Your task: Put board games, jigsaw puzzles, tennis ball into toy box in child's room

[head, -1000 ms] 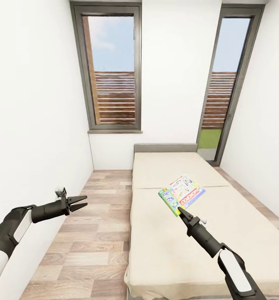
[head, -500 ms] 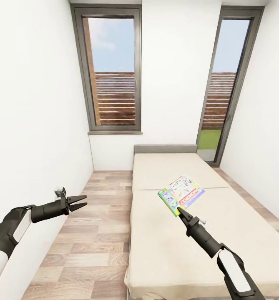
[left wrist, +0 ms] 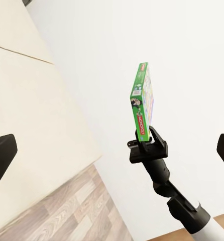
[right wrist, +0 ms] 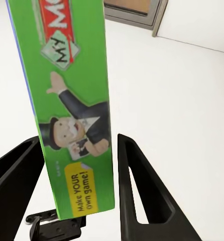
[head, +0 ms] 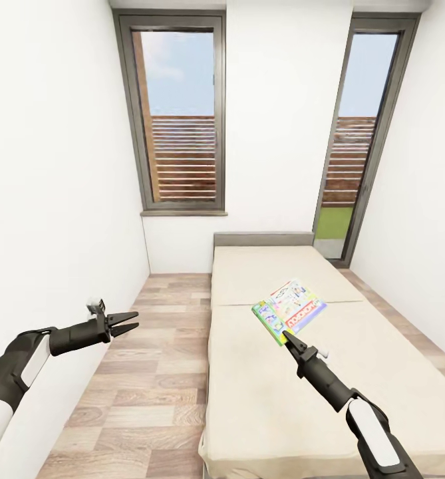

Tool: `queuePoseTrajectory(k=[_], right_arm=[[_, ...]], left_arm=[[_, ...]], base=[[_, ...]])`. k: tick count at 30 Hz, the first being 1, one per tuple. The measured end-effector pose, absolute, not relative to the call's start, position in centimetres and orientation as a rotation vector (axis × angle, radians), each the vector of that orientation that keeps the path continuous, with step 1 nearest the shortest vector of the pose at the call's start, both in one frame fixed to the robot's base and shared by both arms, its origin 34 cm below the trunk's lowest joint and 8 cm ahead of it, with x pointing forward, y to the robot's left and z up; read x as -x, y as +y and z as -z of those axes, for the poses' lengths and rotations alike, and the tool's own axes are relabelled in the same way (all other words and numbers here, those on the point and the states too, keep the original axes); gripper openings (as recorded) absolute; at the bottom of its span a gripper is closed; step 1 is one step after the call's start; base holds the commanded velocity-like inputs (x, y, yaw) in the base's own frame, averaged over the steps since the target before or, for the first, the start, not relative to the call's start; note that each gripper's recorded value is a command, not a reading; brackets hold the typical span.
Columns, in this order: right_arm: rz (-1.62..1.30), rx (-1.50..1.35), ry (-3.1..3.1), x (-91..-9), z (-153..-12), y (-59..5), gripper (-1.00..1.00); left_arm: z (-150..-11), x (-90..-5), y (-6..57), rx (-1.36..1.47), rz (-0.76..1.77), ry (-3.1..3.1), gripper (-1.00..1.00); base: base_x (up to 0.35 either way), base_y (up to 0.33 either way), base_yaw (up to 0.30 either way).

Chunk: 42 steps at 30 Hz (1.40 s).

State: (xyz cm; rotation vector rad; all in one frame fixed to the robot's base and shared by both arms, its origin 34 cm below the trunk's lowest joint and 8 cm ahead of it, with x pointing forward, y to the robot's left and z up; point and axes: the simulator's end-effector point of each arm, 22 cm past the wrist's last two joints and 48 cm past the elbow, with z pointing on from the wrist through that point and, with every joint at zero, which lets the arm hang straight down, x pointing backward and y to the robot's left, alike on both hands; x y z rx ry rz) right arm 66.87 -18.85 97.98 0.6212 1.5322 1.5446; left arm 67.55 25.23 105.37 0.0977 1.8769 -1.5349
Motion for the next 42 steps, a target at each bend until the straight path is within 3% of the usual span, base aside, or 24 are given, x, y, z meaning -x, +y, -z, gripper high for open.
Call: queuePoseTrajectory(k=[35, 42], right_arm=[[-1.545, -0.622, 1.533, -66.1, -102.0, -18.8, -1.00], [-1.545, -0.622, 1.534, -65.9, -102.7, -18.8, -1.00]], left_arm=[[-109.4, -66.8, 25.2, -0.098, 1.534, 1.877, 1.00], [-110.2, -66.6, 25.2, -0.099, 1.534, 1.876, 1.00]], base=[[0.000, 0.000, 0.000], [0.000, 0.000, -0.145]])
